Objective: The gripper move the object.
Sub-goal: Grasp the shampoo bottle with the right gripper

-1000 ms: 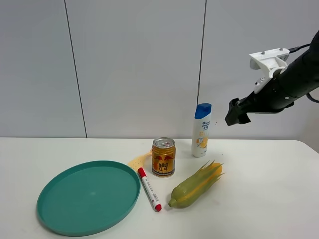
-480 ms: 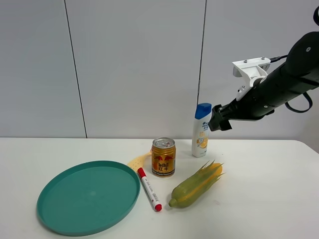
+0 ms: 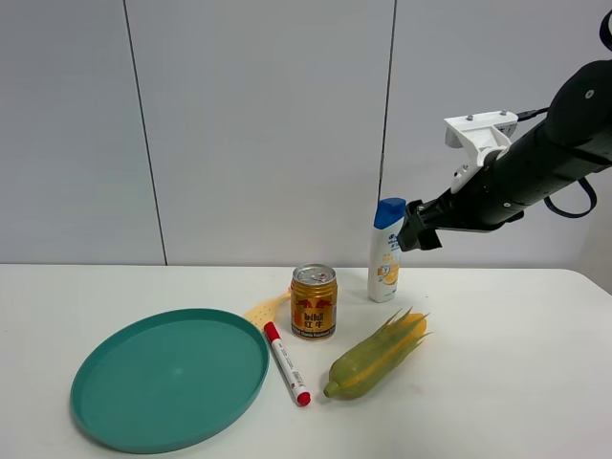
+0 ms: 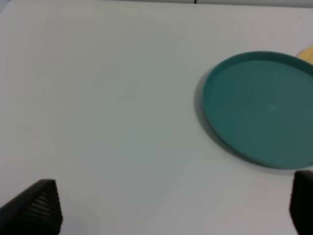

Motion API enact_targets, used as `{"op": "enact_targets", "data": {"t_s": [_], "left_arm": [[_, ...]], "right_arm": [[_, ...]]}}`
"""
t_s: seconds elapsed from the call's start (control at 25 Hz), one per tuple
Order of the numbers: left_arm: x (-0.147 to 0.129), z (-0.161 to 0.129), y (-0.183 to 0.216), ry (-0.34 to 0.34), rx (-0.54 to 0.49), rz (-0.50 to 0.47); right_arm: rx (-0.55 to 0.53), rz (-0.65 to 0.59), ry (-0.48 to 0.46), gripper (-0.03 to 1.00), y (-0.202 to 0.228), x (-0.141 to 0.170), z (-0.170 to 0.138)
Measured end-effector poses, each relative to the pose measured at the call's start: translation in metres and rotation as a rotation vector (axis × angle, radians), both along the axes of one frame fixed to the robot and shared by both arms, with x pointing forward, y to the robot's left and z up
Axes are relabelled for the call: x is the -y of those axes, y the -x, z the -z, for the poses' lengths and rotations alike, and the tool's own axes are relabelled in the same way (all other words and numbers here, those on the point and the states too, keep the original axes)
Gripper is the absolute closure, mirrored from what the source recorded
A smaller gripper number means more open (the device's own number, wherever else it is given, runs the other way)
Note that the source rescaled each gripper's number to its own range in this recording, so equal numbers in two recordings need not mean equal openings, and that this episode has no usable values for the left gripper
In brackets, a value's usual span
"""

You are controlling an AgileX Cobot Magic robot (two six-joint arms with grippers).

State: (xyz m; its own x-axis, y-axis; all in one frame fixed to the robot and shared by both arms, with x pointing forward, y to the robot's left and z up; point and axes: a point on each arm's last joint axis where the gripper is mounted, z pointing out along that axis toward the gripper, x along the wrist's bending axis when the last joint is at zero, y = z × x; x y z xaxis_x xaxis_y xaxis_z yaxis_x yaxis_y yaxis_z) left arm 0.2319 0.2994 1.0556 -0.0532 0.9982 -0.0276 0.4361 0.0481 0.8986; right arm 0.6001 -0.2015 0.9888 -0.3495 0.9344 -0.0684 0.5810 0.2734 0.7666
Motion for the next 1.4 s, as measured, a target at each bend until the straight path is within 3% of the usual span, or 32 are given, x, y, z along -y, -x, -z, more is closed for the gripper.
{"op": "enact_targets", "data": {"t_s": [0.32, 0.56, 1.4], "left_arm": [[0.0, 0.0, 0.0, 0.0, 0.0, 0.0], [0.0, 0.0, 0.0, 0.0, 0.0, 0.0], [0.0, 0.0, 0.0, 0.0, 0.0, 0.0]], "right_arm": [[0.04, -0.011, 0.034, -0.03, -0.002, 0.0, -0.002], [0.111, 0.042, -0.03, -0.03, -0.008, -0.001, -0.003], [0.193, -0.012, -0.011, -0.03, -0.033, -0.009, 0.056]]}}
